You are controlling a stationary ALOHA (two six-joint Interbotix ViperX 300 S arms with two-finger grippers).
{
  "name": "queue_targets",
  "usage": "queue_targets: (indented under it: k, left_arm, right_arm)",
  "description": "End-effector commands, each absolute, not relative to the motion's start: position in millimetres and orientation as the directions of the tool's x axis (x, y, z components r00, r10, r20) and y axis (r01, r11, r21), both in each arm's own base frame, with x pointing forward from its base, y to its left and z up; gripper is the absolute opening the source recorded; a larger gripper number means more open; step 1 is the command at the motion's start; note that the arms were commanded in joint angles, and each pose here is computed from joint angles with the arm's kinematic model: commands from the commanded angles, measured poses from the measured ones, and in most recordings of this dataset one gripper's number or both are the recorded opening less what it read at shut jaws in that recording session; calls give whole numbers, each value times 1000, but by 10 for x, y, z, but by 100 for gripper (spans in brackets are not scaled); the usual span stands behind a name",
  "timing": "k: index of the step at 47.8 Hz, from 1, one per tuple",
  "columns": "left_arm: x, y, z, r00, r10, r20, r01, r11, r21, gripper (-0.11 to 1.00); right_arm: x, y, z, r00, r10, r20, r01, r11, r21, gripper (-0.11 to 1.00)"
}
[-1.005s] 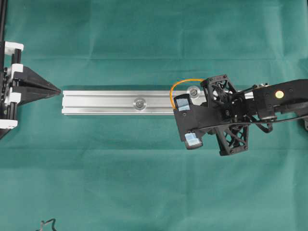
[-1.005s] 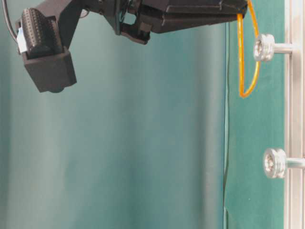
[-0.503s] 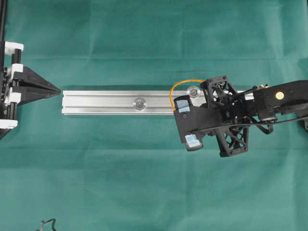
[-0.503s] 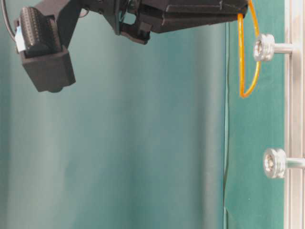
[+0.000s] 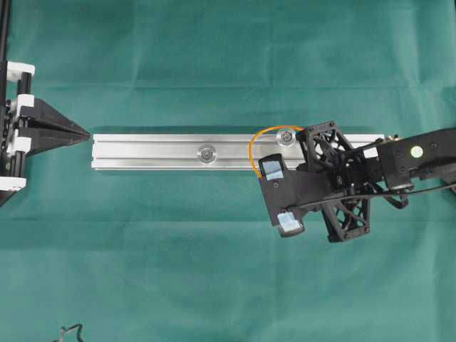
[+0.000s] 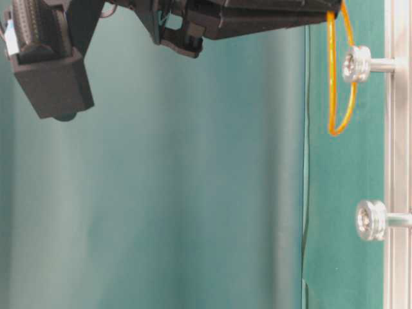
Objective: Hook the rubber onto the shaft.
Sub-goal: 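Carry the band left and loop it over the right metal pulley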
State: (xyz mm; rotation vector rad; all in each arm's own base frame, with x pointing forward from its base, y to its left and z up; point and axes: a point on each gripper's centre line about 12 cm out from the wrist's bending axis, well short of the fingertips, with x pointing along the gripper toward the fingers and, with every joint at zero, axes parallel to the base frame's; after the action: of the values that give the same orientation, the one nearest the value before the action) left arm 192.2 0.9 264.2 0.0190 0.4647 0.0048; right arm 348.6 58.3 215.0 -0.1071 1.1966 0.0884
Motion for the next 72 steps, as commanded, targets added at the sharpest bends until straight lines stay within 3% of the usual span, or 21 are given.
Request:
queue_targets:
  k: [1, 56, 72]
  left_arm:
    - [1958, 10, 2761, 907, 9, -420, -1, 1000, 21, 0]
    - [1958, 10, 2761, 907, 10, -420, -1, 1000, 22, 0]
    - [1955, 7, 2764, 908, 8, -419, 2, 1000, 24, 0]
  right_arm:
    - [3514, 630, 2251, 394, 25, -919, -133, 991, -31, 7]
    - [3473, 949, 2247, 390, 89, -916, -192, 981, 14, 7]
    - [3575, 972, 2262, 397, 91, -913, 14, 994, 105, 7]
